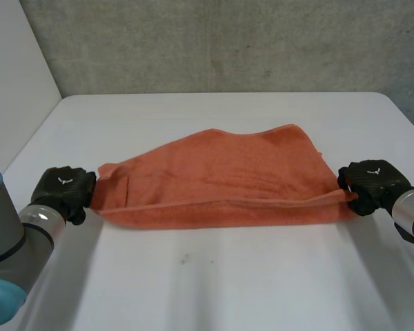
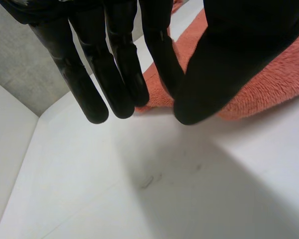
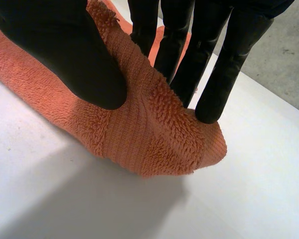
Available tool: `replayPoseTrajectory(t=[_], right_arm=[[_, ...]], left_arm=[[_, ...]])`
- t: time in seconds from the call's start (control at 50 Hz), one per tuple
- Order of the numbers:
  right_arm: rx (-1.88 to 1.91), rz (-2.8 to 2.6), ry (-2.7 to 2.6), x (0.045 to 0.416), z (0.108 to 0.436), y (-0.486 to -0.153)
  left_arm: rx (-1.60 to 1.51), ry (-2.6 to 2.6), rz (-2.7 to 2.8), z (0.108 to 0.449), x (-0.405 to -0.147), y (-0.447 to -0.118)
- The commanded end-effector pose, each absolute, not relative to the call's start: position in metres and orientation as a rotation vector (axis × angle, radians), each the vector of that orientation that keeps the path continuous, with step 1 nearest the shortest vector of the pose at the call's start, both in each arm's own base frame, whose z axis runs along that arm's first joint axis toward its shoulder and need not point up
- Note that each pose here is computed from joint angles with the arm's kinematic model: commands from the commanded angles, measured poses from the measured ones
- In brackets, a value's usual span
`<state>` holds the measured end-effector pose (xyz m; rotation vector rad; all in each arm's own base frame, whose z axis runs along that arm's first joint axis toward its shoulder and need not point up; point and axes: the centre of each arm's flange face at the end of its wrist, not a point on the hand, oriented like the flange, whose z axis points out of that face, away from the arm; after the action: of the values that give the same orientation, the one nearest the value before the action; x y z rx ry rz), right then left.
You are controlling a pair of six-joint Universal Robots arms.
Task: Fold the laundry
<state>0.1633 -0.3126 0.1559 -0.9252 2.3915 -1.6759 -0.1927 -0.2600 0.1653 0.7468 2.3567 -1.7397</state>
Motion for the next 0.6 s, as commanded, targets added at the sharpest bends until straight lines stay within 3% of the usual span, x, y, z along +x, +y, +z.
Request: replayPoseTrajectory(t=[0.02,0.6], right_arm=[[-0.927,-1.674,2.391,0.164,0.156,-0.312],[-0.927,-1.654,2.396,0.165,0.152,-0.309]], left_arm=[[0.767,2.373,-1.732,0.144,-0.196,-0.27],[1.104,2.362,-2.022,0.166,-0.208,-0.259]])
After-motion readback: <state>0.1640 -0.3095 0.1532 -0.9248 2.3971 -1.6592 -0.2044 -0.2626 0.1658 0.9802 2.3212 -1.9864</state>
